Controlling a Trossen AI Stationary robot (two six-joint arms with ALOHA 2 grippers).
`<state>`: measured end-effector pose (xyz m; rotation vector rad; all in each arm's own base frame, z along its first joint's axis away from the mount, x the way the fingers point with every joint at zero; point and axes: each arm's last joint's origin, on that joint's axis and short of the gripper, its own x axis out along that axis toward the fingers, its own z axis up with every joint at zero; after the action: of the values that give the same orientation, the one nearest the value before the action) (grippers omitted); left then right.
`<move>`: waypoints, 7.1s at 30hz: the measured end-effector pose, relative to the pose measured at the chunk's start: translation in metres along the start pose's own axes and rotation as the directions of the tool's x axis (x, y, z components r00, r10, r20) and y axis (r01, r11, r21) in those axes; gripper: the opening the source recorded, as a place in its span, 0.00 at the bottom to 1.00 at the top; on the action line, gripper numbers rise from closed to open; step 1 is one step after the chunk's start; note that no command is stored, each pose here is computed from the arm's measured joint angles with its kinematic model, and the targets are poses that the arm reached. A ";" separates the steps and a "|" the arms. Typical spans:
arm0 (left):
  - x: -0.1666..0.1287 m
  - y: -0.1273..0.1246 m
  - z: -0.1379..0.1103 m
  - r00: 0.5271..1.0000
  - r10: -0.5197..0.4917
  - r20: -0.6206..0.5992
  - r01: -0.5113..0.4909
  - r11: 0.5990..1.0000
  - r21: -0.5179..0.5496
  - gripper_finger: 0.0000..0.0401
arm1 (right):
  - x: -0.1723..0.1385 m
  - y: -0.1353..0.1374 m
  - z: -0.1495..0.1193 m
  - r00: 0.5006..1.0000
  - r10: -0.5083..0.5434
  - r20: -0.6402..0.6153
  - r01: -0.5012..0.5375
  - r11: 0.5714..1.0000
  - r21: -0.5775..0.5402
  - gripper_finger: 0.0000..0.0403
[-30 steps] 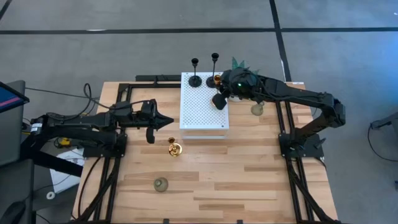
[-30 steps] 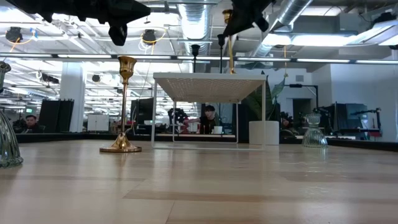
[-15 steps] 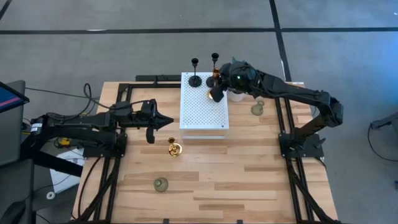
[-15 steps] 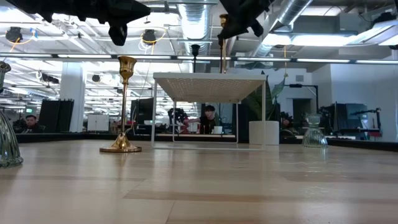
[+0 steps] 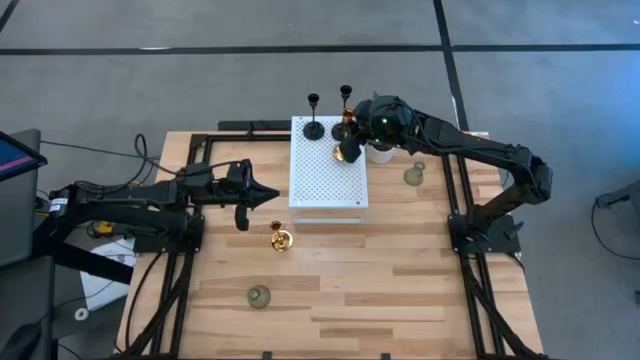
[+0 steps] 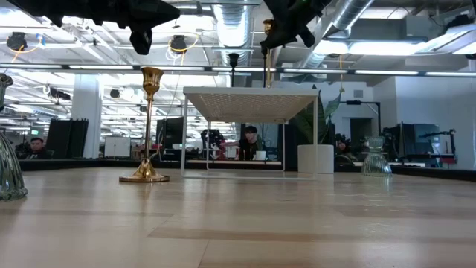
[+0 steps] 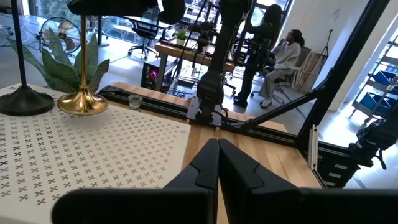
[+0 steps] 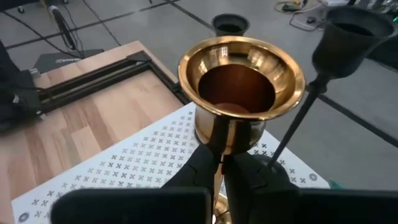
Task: Pick & Place candle stick holders
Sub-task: Put the right golden candle holder on the shelf, then align the golden candle holder with the other golden candle holder on the shelf
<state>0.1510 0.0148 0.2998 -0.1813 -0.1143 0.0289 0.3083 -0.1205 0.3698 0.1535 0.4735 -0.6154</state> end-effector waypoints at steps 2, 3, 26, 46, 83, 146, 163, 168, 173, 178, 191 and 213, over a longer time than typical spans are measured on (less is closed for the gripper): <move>0.000 0.000 0.000 1.000 0.000 0.000 0.000 1.000 0.000 0.02 | 0.000 -0.002 -0.001 1.000 0.005 -0.009 -0.005 1.000 0.001 0.01; 0.000 0.000 0.000 1.000 0.000 0.000 0.000 1.000 0.000 0.02 | 0.001 -0.002 -0.001 1.000 0.004 -0.013 -0.004 1.000 0.000 0.01; 0.000 0.000 0.000 1.000 0.000 0.000 0.000 1.000 0.000 0.02 | 0.003 -0.010 -0.002 0.998 0.051 -0.040 -0.050 0.999 0.013 0.01; 0.000 0.000 0.000 1.000 0.000 0.001 0.000 1.000 0.000 0.02 | 0.045 0.003 -0.013 0.996 0.054 -0.064 -0.055 0.998 -0.010 0.00; 0.000 0.000 0.000 1.000 0.000 0.000 0.000 1.000 0.000 0.02 | 0.026 -0.009 -0.024 0.977 0.020 -0.214 -0.047 0.992 -0.119 0.53; -0.040 -0.002 -0.112 0.969 -0.068 -0.237 0.031 0.987 -0.158 0.01 | -0.220 0.018 -0.030 0.970 0.226 0.089 -0.212 0.967 -0.144 0.00; -0.037 0.004 -0.140 0.960 -0.027 -0.278 -0.011 0.991 -0.134 0.01 | -0.224 0.018 -0.032 0.971 0.217 0.102 -0.200 0.968 -0.155 0.00; -0.032 0.004 -0.143 0.959 -0.003 -0.283 -0.035 0.991 -0.128 0.01 | -0.224 0.018 -0.032 0.971 0.217 0.102 -0.200 0.967 -0.157 0.00; -0.026 0.004 -0.142 0.968 0.001 -0.249 -0.035 0.991 -0.131 0.02 | -0.224 0.018 -0.032 0.971 0.217 0.101 -0.200 0.967 -0.158 0.00; -0.022 0.004 -0.148 0.960 0.007 -0.281 -0.052 0.987 -0.151 0.02 | -0.224 0.018 -0.032 0.971 0.217 0.102 -0.199 0.967 -0.157 0.00; -0.020 0.006 -0.152 0.954 0.054 -0.296 -0.096 0.987 -0.129 0.02 | -0.224 0.018 -0.032 0.971 0.217 0.101 -0.199 0.967 -0.158 0.00; -0.018 0.001 -0.147 0.967 -0.038 -0.254 0.017 0.996 -0.084 0.70 | -0.224 0.018 -0.032 0.971 0.217 0.101 -0.200 0.968 -0.154 0.00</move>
<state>0.1497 -0.0109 0.1542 -0.2627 0.1396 -0.0272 0.1469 0.0187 0.4471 0.0300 0.3798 -0.3799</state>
